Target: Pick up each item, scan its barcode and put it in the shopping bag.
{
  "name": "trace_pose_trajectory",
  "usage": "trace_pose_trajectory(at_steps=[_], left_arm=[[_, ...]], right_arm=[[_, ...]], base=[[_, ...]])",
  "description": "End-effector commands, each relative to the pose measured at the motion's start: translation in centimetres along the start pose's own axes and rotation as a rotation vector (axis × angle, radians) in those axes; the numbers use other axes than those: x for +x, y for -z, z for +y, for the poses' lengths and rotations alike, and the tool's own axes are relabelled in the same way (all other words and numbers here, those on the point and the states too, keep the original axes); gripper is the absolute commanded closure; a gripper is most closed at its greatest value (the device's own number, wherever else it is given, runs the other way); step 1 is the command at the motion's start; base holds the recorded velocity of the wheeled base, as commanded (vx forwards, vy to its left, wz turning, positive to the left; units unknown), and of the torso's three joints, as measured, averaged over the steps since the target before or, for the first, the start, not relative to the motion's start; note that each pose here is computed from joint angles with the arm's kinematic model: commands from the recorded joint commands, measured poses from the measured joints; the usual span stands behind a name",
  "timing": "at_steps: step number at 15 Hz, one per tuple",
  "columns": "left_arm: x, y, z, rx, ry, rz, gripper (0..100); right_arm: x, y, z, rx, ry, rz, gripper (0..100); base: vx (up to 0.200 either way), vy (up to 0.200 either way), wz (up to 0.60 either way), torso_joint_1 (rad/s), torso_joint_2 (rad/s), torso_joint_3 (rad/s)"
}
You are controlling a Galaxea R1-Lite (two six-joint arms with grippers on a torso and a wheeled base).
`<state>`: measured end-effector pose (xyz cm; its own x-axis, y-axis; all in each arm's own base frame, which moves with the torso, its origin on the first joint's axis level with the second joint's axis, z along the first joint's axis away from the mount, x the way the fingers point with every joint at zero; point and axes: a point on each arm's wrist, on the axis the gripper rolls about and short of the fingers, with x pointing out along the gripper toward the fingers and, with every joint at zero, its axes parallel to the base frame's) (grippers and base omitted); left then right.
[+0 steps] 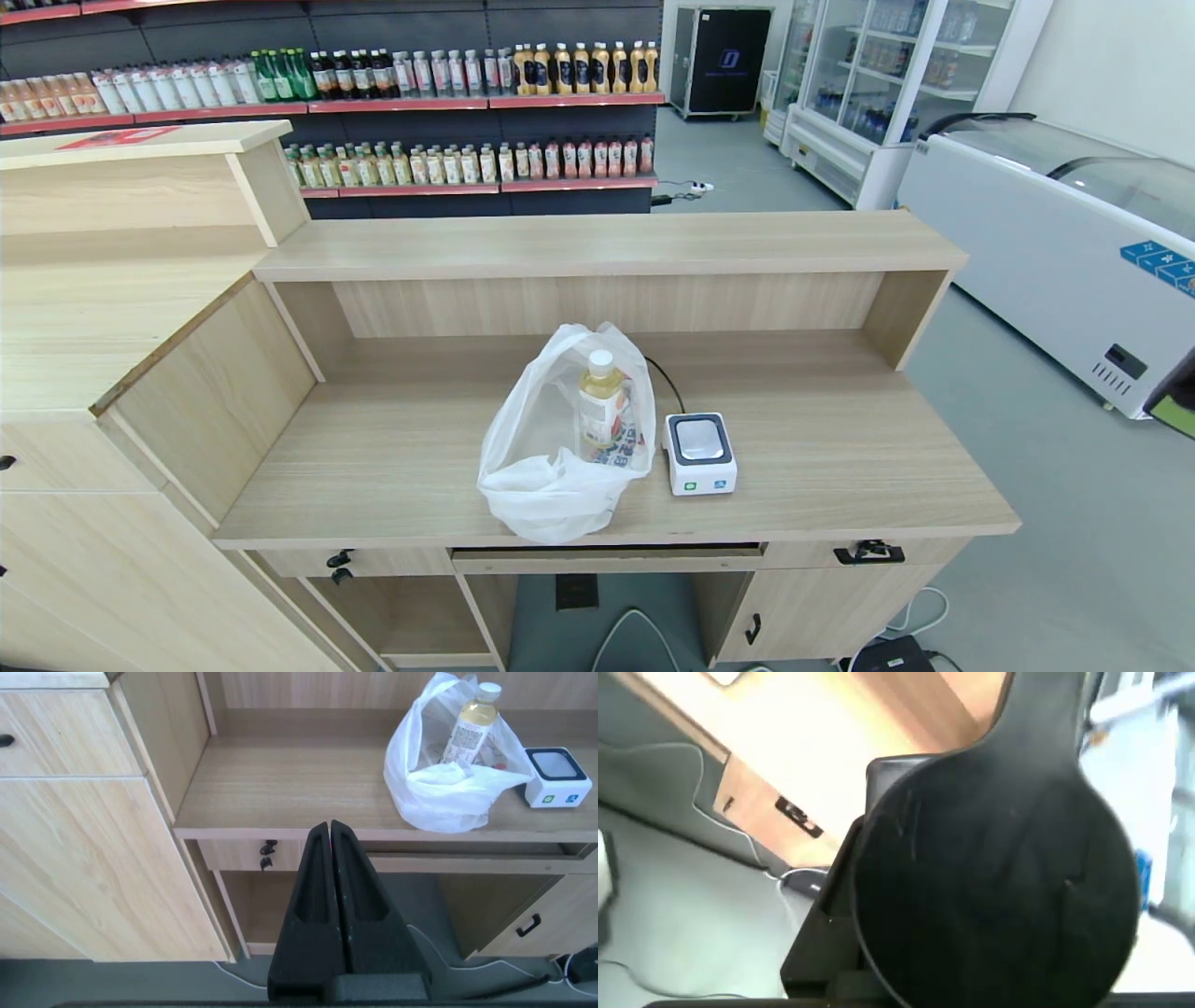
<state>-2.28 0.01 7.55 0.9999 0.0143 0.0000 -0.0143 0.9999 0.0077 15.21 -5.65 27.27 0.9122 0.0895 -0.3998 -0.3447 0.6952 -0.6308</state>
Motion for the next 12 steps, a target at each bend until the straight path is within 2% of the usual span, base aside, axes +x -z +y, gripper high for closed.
trace_pose_trajectory(at_steps=[1,3,6,8,9,11,12], left_arm=[[0.0,0.0,0.0,0.000,-0.001,0.000,100],[0.0,0.0,0.0,0.000,-0.001,0.000,100],[0.0,0.0,0.0,0.000,-0.001,0.000,100],[0.0,0.0,0.0,0.000,-0.001,0.000,100],[0.0,0.0,0.0,0.000,-0.001,0.000,100],[0.0,0.0,0.0,0.000,-0.001,0.000,100],[0.0,0.0,0.0,0.000,-0.001,0.000,100]], right_arm=[[0.7,0.7,-1.4,0.183,0.024,0.038,100],[0.9,1.4,-1.8,0.308,0.040,0.065,100],[1.6,2.1,-1.9,0.361,0.016,0.086,100],[2.7,1.9,-2.1,0.455,-0.060,0.019,100],[3.4,1.6,-2.4,0.482,-0.058,-0.008,100],[5.7,0.8,-2.9,0.622,-0.089,-0.075,100],[8.5,0.4,-3.4,0.765,-0.142,-0.111,100]], base=[[0.000,0.000,0.00,0.000,0.00,0.000],[0.000,0.000,0.00,0.000,0.00,0.000],[0.000,0.000,0.00,0.000,0.00,0.000],[0.000,0.000,0.00,0.000,0.00,0.000],[0.000,0.000,0.60,0.007,0.01,0.007],[0.000,0.000,0.60,0.005,0.00,0.005],[0.000,0.000,0.00,0.000,0.00,0.000]])
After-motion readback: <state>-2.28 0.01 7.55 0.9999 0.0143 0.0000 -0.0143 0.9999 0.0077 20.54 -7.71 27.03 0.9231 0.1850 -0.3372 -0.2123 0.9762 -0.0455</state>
